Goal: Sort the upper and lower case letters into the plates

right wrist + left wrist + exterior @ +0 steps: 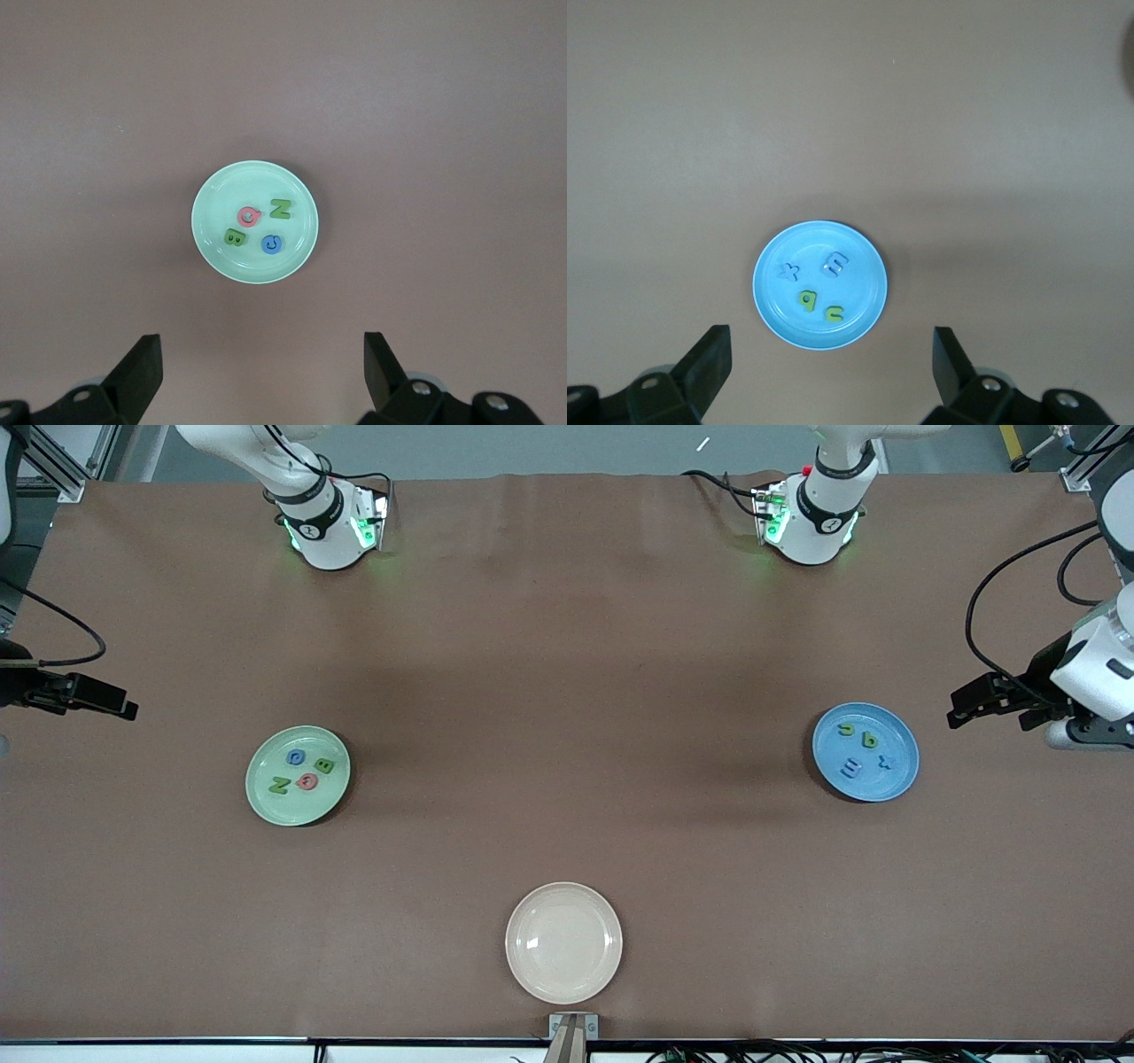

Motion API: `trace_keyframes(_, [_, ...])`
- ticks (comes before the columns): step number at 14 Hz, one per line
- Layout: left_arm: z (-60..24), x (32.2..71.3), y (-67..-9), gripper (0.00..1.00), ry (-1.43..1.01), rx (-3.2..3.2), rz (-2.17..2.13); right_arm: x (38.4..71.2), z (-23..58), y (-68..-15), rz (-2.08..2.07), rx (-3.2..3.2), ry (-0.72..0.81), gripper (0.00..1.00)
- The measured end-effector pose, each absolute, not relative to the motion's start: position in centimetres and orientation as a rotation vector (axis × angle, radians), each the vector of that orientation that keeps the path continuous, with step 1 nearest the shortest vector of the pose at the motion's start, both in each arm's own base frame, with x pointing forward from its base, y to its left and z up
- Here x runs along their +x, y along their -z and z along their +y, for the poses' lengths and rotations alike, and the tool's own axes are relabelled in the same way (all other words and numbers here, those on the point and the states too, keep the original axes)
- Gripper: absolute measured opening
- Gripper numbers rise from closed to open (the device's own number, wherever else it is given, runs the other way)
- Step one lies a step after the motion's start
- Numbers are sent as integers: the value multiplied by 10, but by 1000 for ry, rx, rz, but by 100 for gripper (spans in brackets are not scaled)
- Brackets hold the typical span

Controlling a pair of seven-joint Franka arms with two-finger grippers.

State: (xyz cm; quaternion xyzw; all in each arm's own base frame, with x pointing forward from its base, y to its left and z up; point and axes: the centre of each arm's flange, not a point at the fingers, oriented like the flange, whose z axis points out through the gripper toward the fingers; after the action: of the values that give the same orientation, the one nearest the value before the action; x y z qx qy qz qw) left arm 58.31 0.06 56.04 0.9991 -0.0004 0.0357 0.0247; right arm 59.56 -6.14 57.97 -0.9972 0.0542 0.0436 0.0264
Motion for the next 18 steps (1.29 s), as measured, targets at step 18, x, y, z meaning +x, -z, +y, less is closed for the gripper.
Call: trace_keyframes(18, [-27,549,-642,100,-12,3087,27,568,-41,-619,66,-3111,-225,100])
